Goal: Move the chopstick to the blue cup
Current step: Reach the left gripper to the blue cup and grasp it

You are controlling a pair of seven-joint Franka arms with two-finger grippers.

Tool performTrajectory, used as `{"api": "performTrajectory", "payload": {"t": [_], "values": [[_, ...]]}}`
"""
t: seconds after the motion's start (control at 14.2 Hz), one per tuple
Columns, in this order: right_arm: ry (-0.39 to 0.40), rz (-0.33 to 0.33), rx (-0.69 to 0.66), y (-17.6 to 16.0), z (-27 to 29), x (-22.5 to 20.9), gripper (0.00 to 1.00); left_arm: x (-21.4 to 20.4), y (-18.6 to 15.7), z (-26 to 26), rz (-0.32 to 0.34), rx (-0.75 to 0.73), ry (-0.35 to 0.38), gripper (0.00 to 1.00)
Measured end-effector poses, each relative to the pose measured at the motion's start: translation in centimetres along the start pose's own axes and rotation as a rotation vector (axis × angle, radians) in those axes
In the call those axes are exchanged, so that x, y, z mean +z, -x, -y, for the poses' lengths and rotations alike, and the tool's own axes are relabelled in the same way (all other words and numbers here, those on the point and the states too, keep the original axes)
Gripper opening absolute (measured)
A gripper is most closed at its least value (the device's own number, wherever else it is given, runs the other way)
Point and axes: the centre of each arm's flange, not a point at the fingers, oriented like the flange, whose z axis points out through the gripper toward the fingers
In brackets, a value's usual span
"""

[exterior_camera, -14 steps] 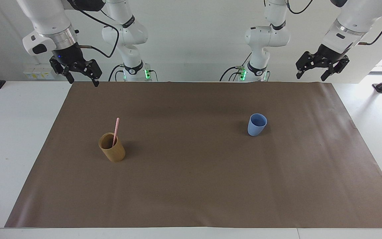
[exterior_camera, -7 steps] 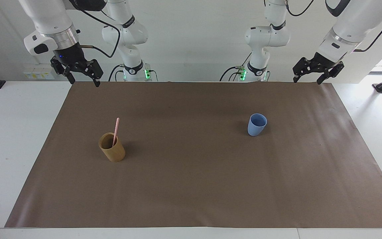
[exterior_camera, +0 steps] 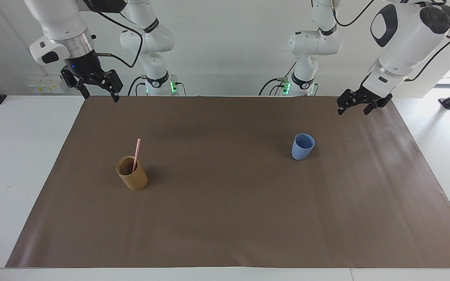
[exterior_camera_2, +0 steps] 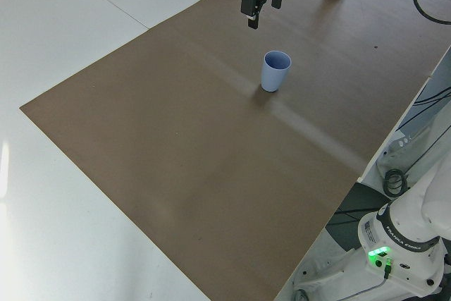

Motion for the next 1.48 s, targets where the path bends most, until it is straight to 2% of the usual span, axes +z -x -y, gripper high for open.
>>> {"api": "performTrajectory", "payload": {"t": [0.49,0.99,1.48], "values": [[0.0,0.0,0.0,0.0,0.0,0.0,1.0,0.6,-0.2,0.3,-0.012,-0.008,0.001,1.0],[0.0,0.0,0.0,0.0,0.0,0.0,1.0,3.5,-0.5,0.5,-0.01,-0.022,0.001,1.0],[-0.003,-0.024,0.0,-0.3,0.1,0.1,1.0,11.7,-0.2,-2.4,-0.022,-0.085,-0.007,1.0]]}}
